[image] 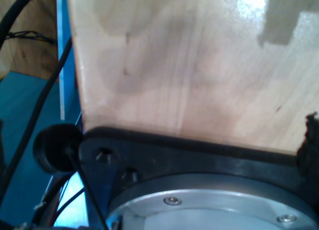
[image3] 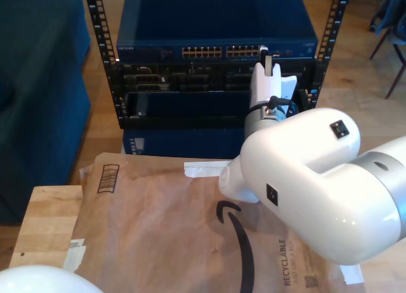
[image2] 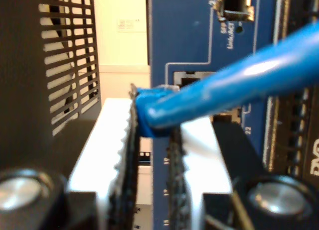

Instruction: Grab the cable and plug it in

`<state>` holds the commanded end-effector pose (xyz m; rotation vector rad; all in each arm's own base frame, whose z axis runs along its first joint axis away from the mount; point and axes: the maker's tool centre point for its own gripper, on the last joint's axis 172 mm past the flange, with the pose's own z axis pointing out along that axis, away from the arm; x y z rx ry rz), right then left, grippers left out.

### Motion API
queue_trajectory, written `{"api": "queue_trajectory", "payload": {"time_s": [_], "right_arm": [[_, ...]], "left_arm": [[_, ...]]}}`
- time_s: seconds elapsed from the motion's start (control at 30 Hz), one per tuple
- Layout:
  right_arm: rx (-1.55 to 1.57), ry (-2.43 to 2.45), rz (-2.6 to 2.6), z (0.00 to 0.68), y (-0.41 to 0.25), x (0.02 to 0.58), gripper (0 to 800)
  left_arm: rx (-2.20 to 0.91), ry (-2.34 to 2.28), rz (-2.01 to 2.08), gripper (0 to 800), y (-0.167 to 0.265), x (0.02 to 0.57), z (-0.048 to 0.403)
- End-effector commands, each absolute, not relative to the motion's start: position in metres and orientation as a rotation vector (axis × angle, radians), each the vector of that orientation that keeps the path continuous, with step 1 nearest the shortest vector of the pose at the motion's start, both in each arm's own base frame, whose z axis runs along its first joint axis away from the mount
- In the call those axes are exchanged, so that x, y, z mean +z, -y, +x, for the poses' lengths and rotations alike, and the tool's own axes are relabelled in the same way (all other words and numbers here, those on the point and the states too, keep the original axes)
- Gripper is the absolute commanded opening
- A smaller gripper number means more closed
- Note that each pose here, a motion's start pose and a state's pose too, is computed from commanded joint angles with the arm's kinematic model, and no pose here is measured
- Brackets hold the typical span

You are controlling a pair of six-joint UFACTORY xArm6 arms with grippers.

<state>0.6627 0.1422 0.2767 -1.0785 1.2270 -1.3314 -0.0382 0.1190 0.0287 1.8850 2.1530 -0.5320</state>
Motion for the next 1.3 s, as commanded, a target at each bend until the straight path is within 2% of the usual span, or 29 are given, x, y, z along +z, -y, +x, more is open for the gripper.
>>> {"api": "queue_trajectory", "payload": {"time_s": [1.3], "right_arm": [[-1.333,-1.235,-1.084,0.6661,-0.1397,0.2682,0]], "left_arm": [[-0.532,-2.153,1.885,800,-0.1190,0.0287,-0.0382]]}}
